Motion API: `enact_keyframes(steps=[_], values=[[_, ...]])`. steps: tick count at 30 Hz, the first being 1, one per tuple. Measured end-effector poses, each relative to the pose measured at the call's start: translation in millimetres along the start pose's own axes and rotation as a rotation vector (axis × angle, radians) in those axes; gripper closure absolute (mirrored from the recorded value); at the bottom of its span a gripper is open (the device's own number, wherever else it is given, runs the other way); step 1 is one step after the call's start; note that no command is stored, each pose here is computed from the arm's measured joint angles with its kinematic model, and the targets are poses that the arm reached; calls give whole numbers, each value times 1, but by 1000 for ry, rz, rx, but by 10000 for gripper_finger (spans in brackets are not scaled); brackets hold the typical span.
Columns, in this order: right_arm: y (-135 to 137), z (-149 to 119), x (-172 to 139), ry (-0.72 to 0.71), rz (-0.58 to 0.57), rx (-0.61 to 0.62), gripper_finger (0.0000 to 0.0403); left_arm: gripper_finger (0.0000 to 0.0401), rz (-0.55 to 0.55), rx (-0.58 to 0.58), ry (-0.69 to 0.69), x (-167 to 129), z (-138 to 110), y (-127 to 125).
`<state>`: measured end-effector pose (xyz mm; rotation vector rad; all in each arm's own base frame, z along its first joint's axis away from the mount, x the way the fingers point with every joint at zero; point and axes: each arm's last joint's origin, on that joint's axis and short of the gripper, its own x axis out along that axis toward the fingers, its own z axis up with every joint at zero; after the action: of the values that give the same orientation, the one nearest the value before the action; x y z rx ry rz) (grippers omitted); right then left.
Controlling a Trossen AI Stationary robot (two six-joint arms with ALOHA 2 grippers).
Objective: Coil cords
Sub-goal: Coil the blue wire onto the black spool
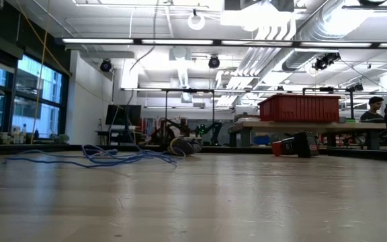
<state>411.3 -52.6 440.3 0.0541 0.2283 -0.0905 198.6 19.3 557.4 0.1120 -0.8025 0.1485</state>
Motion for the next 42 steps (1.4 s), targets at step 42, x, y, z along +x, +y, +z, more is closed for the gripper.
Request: enact_keyframes(steps=[42], values=[[8, -8, 17, -9, 31, -45, 305, 401, 7, -8, -3, 0, 0, 0]])
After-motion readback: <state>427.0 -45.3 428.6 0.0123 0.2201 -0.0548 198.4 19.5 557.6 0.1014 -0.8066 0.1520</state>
